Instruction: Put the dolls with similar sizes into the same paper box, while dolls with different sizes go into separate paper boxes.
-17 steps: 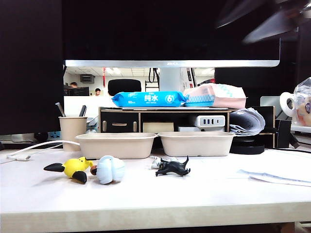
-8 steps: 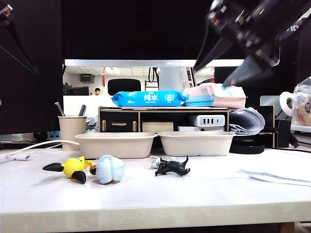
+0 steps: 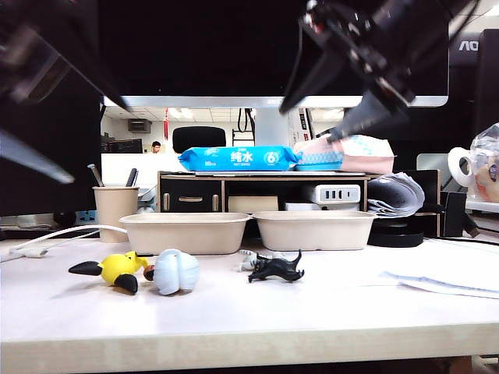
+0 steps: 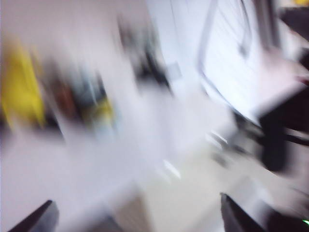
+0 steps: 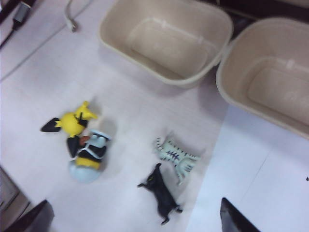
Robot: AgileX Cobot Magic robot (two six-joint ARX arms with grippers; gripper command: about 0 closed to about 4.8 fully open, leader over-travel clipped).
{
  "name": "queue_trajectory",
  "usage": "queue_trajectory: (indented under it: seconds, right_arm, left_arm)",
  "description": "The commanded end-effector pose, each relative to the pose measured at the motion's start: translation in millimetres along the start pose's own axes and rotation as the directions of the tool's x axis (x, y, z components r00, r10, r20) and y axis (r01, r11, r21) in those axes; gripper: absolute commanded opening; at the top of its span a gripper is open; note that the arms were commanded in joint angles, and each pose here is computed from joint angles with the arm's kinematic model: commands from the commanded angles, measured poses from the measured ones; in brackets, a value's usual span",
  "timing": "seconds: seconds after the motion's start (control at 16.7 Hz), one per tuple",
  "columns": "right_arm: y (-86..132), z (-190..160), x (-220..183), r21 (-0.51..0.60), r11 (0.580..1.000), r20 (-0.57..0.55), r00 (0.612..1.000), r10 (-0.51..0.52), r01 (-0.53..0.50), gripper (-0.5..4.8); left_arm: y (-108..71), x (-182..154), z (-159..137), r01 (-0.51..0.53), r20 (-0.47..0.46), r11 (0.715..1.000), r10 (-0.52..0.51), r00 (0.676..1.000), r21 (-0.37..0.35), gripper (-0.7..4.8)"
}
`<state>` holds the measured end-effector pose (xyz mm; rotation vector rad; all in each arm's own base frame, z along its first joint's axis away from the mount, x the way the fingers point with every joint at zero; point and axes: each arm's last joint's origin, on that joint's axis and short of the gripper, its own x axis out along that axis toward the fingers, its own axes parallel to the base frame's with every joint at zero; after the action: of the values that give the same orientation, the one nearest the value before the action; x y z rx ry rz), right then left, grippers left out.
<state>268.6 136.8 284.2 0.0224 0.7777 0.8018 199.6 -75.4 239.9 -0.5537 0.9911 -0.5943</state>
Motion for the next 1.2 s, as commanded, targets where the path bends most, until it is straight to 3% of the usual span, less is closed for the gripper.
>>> queue_trajectory:
  seconds: [0.06, 0.18, 0.36, 0.42, 0.72, 0.9, 1.02, 1.14, 1.2]
  right_arm:
    - [7.0, 12.1, -13.9, 0.000, 1.000, -0.008, 1.000, 0.008, -0.008, 4.72]
    - [15.7, 28.3, -28.5, -0.020, 0.998, 0.059, 0.997, 0.058, -0.057, 4.71]
    - [17.6, 35.5, -32.9, -0.028, 0.999, 0.085, 0.995, 0.049, -0.047, 4.71]
    - [17.5, 34.1, -32.7, -0.022, 0.999, 0.072, 0.996, 0.049, -0.047, 4.71]
    - [17.4, 29.6, -32.5, -0.001, 0.999, 0.031, 0.998, 0.051, -0.051, 4.71]
    - [17.5, 29.7, -32.5, -0.001, 0.999, 0.032, 0.998, 0.054, -0.054, 4.71]
    - [17.5, 29.8, -32.7, -0.001, 0.999, 0.032, 0.998, 0.054, -0.054, 4.71]
    - [18.3, 29.7, -32.7, 0.001, 0.997, 0.031, 0.996, 0.081, -0.081, 4.71]
    - [18.7, 29.8, -32.8, 0.001, 0.995, 0.031, 0.995, 0.096, -0.097, 4.71]
  left_arm:
    - [11.1, 11.9, 6.7, -0.118, 0.031, 0.990, 0.116, 0.993, 0.073, 4.79]
    - [32.3, 36.8, 3.1, -0.209, -0.096, 0.977, 0.211, 0.973, 0.033, 4.79]
    - [44.7, 57.4, 1.5, -0.190, -0.181, 0.982, 0.185, 0.966, -0.013, 4.79]
    - [46.5, 60.5, 2.5, -0.192, -0.177, 0.981, 0.187, 0.966, -0.008, 4.79]
    - [36.0, 66.3, 22.3, -0.097, 0.016, 0.989, 0.096, 0.995, 0.107, 4.79]
    - [43.8, 77.0, 19.3, -0.077, -0.043, 0.993, 0.081, 0.996, 0.086, 4.79]
    - [51.7, 84.5, 14.8, -0.104, -0.092, 0.993, 0.109, 0.990, 0.058, 4.47]
    - [54.5, 86.7, 15.1, -0.146, -0.077, 0.987, 0.150, 0.986, 0.061, 4.46]
    - [54.6, 87.0, 16.0, -0.151, -0.066, 0.986, 0.155, 0.986, 0.064, 4.15]
